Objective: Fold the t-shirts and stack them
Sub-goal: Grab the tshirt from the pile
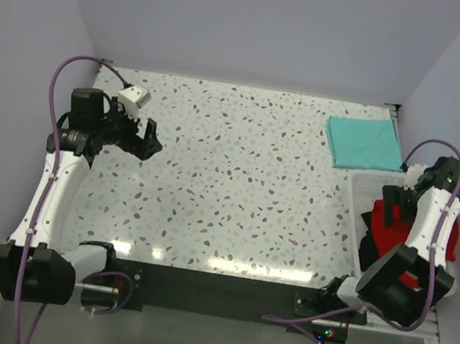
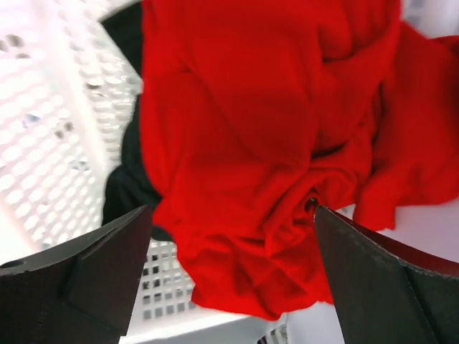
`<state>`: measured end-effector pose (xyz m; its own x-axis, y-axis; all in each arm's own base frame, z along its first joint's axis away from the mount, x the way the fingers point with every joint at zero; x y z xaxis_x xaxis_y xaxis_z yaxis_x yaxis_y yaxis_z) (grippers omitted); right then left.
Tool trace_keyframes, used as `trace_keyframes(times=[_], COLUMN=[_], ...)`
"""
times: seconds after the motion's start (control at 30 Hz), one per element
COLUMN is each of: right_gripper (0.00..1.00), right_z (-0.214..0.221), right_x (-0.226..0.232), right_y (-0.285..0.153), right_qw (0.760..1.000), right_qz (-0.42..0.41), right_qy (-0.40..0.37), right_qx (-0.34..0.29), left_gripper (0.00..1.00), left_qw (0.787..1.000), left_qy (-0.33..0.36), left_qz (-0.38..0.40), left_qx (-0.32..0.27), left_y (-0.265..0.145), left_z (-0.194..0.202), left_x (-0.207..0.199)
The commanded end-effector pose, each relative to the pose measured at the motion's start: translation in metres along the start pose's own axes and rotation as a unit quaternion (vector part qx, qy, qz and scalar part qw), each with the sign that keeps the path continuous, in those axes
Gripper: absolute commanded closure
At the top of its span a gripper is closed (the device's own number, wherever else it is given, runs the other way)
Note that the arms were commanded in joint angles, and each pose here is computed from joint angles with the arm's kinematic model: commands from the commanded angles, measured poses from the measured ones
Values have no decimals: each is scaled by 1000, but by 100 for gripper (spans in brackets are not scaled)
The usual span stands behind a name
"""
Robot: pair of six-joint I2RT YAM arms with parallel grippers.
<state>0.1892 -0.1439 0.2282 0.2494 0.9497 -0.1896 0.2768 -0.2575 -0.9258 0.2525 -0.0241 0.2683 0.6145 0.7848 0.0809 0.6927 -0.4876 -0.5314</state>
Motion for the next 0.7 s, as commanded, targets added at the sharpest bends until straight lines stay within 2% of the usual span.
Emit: trace_keyframes(times=[0.0,0.23,0.3,0.33,0.37,0.43,0.47,0.57,0.67], right_gripper=[1,2,9,16,33,50,68,100,100], right_z=[-5,1,3,2,3,1,-1,-6,-17], right_x=[-13,-28,-29,-29,-29,-24,-22,-15,-7], right_y=[25,70,74,74,72,63,59,33,-7], right_qw=[1000,999,999,999,999,999,999,997,991], right_qz=[16,34,28,23,17,-14,-29,-79,-134], right_qy=[-18,-9,-7,-8,-7,-7,-8,-8,-8], right_qx=[-10,27,37,38,40,38,36,22,-21], left_gripper=[0,0,0,0,0,0,0,0,0], left_qw=[1000,1000,1000,1000,1000,1000,1000,1000,1000], left_qy=[15,20,19,20,19,17,17,14,13], left_qz=[10,4,2,3,3,7,7,13,16], left_qx=[-18,-10,-8,-9,-8,-9,-10,-13,-16], left_y=[-4,-5,-5,-5,-4,-2,-2,0,2], left_z=[-12,-7,-5,-5,-5,-4,-4,-5,-5], left_x=[2,2,1,1,1,1,1,1,2])
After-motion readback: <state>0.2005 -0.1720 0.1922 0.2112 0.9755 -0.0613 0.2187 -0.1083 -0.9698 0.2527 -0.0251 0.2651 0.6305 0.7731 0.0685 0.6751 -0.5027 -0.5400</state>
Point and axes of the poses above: each gripper's point midway between its finger pads, its own y axis out along the fingers, its own x axis along the line the jaws close on, z = x × y, the point moved 8 cm from there along -y, back along the fingers, and after that the axes turned 14 degrees about y, right-handed, at the moved point
